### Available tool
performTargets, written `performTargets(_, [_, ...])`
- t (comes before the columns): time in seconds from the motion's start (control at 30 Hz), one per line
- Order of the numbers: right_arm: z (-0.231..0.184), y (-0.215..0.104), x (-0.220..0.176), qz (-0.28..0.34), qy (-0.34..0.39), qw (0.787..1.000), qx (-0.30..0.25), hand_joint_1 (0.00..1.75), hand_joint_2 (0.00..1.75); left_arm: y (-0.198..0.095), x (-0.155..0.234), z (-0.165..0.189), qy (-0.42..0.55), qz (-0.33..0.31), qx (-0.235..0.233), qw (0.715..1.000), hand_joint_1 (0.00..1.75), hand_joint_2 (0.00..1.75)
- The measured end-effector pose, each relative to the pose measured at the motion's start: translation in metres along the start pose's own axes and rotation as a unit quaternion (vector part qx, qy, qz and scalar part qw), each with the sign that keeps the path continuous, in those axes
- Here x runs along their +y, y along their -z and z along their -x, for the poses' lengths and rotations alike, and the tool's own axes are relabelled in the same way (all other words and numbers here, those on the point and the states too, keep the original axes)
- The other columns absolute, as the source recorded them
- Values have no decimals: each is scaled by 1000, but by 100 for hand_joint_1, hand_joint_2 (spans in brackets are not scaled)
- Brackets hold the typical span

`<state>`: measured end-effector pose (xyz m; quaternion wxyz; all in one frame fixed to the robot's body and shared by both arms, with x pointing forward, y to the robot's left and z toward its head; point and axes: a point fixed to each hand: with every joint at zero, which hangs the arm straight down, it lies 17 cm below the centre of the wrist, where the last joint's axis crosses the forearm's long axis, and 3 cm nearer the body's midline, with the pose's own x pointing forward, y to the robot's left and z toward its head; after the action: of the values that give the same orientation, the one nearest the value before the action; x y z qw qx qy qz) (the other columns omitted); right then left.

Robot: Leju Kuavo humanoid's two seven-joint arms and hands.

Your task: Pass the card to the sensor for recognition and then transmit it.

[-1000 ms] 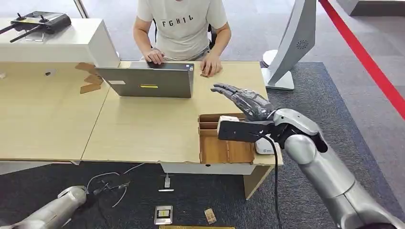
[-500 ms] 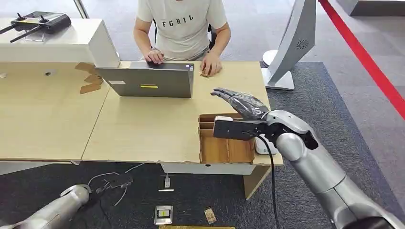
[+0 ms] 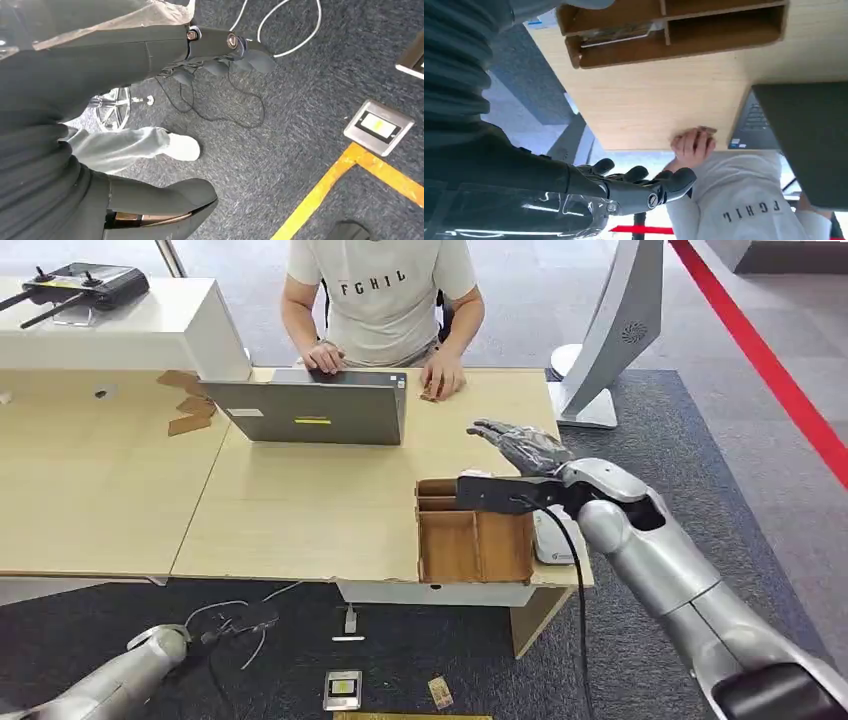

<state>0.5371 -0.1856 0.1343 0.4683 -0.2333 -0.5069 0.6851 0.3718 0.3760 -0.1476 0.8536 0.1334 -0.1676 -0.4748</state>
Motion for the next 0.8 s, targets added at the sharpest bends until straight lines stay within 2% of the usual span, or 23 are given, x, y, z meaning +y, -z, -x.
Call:
performTargets(0.13, [12, -4, 8, -21, -5, 1000, 20, 0, 175, 0, -1, 1, -3, 3, 0, 1000, 0, 175])
performTargets(0.33, [29, -21, 37, -127, -13, 989, 70, 0, 175, -1, 0, 9, -7, 10, 9, 1000, 0, 175])
performTargets(0.4, [29, -26, 36, -140, -20, 987, 80, 0, 175, -2, 0, 10, -11, 11, 12, 1000, 0, 175])
performTargets(0.53, [19, -29, 13, -131, -28, 989, 71, 0, 175, -2, 3, 15, -20, 10, 13, 1000, 0, 175])
performTargets(0.8, [-12, -21, -42, -70, -42, 996, 33, 0, 175, -3, 7, 29, -40, 11, 17, 999, 0, 175])
